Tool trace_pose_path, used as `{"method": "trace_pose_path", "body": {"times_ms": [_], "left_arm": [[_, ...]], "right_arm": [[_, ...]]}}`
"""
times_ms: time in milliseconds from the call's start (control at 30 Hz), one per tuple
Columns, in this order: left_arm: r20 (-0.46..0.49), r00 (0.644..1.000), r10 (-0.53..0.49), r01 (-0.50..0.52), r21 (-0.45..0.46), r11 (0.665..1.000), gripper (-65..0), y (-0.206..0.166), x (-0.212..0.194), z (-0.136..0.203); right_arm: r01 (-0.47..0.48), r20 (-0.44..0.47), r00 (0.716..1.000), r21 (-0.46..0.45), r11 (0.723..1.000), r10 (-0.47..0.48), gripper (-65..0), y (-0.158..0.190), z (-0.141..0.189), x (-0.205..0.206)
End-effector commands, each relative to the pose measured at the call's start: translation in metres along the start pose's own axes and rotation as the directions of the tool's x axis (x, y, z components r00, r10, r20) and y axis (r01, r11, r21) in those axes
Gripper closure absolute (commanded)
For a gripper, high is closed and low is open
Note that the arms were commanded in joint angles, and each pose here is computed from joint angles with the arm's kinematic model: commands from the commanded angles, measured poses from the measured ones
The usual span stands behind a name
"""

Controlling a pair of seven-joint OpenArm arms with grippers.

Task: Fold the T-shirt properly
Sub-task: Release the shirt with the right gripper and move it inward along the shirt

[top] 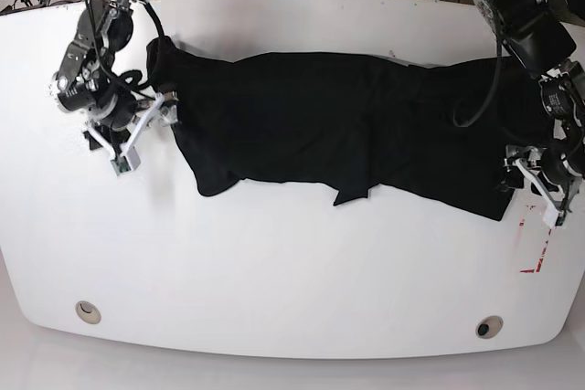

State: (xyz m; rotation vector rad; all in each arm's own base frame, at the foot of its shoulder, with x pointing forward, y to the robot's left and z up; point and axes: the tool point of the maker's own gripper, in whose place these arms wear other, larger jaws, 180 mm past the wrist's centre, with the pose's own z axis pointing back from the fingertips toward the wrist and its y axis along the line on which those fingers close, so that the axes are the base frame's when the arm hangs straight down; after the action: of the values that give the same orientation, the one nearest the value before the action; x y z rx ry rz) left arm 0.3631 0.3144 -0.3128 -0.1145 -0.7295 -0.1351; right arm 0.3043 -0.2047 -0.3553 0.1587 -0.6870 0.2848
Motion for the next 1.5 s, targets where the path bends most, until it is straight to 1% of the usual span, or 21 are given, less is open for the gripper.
{"method": "trace_pose_path", "body": {"times_ms": [0, 100, 167, 433, 567, 700, 833, 900, 1067, 1300, 1467], "left_arm": [[0.065, 0.997, -0.034, 0.031, 0.044, 0.999, -50.2, 0.014, 0.024, 0.018], [0.067, 0.997, -0.045, 0.041, 0.064, 0.997, -50.1, 0.018, 0.026, 0.024], [0.066, 0.996, -0.063, 0.056, 0.103, 0.993, -50.4, 0.027, 0.032, 0.035], [0.06, 0.995, -0.077, 0.068, 0.141, 0.988, -50.3, 0.036, 0.031, 0.045], [0.074, 0.993, -0.09, 0.078, 0.158, 0.984, -50.6, 0.04, 0.032, 0.053], [0.066, 0.993, -0.093, 0.081, 0.165, 0.983, -50.7, 0.042, 0.029, 0.055], [0.059, 0.994, -0.091, 0.08, 0.165, 0.983, -50.7, 0.045, 0.026, 0.053], [0.049, 0.995, -0.088, 0.079, 0.163, 0.984, -50.7, 0.046, 0.022, 0.05], [0.058, 0.995, -0.082, 0.072, 0.157, 0.985, -50.7, 0.046, 0.022, 0.047], [0.067, 0.995, -0.072, 0.061, 0.15, 0.987, -50.8, 0.045, 0.026, 0.048], [0.064, 0.996, -0.061, 0.052, 0.14, 0.989, -50.7, 0.045, 0.025, 0.045]], "right_arm": [[-0.014, 0.099, 0.995, 0.018, 1.0, 0.012, -62.8, 0.003, 0.001, 0.033], [-0.018, 0.113, 0.994, 0.043, 0.999, 0.013, -62.9, 0.01, -0.006, 0.044], [-0.042, 0.132, 0.991, 0.094, 0.995, 0.03, -63.1, 0.026, -0.016, 0.063], [-0.06, 0.111, 0.993, 0.2, 0.978, 0.039, -63.2, 0.061, -0.042, 0.072], [-0.059, 0.09, 0.995, 0.241, 0.969, 0.039, -63.5, 0.075, -0.05, 0.066], [-0.059, 0.079, 0.996, 0.256, 0.965, 0.04, -63.7, 0.081, -0.052, 0.062], [-0.043, 0.069, 0.997, 0.267, 0.963, 0.025, -63.5, 0.083, -0.055, 0.056], [-0.023, 0.072, 0.997, 0.286, 0.958, 0.003, -63.6, 0.091, -0.057, 0.055], [-0.001, 0.056, 0.998, 0.309, 0.951, -0.017, -63.7, 0.1, -0.063, 0.044], [0.026, 0.042, 0.998, 0.361, 0.932, -0.044, -63.9, 0.126, -0.077, 0.035], [0.041, 0.029, 0.998, 0.371, 0.928, -0.056, -63.2, 0.13, -0.082, 0.029]]}}
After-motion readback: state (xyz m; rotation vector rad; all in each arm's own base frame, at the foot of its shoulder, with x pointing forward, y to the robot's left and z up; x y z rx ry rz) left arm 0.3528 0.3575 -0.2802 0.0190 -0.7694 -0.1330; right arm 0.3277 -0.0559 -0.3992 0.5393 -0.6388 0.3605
